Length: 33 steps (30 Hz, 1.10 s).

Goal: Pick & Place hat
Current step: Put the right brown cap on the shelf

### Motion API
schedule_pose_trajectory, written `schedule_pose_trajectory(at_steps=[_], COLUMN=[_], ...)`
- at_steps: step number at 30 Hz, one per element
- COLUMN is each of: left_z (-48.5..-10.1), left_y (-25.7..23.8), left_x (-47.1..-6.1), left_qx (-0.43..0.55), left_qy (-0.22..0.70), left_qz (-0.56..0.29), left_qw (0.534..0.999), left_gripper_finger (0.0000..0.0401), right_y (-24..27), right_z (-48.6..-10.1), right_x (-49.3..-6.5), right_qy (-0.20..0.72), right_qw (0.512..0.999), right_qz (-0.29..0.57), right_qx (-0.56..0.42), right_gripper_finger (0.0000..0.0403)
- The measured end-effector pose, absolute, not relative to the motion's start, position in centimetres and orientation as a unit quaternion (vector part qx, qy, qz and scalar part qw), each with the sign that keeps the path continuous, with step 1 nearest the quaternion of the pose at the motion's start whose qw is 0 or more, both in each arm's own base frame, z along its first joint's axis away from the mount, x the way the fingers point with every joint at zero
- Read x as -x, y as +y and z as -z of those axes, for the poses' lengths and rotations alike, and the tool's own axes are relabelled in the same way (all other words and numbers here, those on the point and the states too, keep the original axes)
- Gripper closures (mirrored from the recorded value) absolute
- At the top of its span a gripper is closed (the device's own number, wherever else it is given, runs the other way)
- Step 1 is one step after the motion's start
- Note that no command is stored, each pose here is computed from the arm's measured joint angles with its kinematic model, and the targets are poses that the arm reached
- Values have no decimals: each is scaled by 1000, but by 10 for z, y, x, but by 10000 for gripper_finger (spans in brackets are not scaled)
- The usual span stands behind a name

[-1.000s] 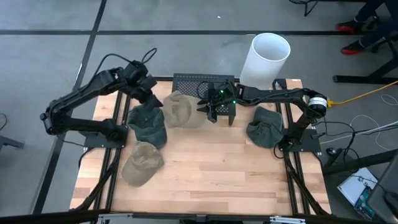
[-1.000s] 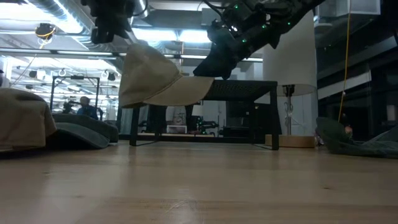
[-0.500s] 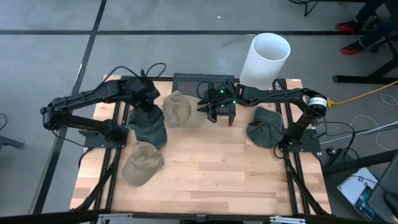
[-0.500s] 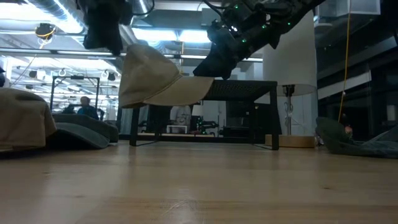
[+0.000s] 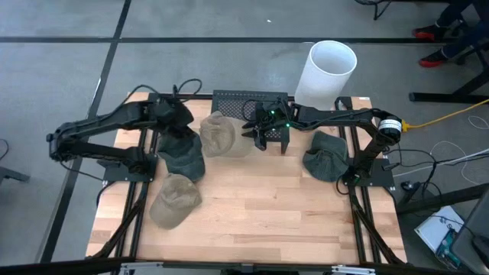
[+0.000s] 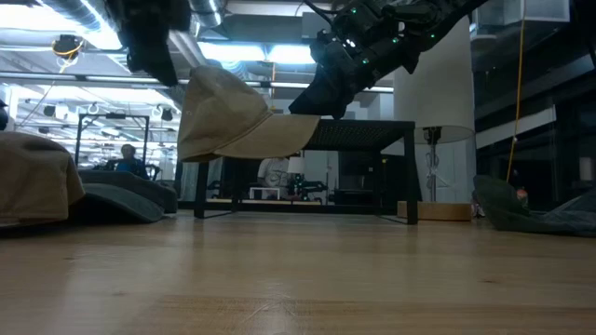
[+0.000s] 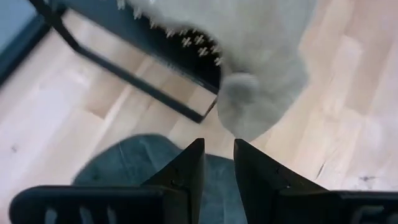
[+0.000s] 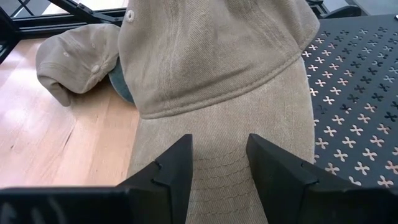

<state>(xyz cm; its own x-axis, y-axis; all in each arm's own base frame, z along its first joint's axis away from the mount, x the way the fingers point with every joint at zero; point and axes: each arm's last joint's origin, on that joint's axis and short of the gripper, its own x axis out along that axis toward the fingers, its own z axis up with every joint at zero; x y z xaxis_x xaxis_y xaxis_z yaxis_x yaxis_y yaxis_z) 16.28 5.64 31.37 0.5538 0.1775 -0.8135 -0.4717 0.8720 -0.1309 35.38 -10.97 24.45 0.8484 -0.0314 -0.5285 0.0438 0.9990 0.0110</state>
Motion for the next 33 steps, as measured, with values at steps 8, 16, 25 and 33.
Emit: schedule_pose_trajectory(at_steps=[8, 16, 25, 33], left_z=[-316, -270, -268, -277], left_y=[32, 24, 28, 33], left_x=[-133, -136, -136, -127], left_qx=[170, 184, 200, 165], left_qy=[250, 128, 137, 178], left_qz=[-184, -150, -162, -189], left_qw=[935, 963, 956, 952], left_gripper_finger=[326, 324, 327, 332], right_y=[-109, -109, -109, -109], right_z=[-244, -245, -245, -245], right_x=[-354, -354, -354, -354], right_qy=[272, 271, 271, 271], right_qw=[962, 962, 962, 962], right_qz=[4, 4, 3, 3], right_qx=[-16, -15, -15, -17], right_gripper_finger=[248, 248, 248, 248])
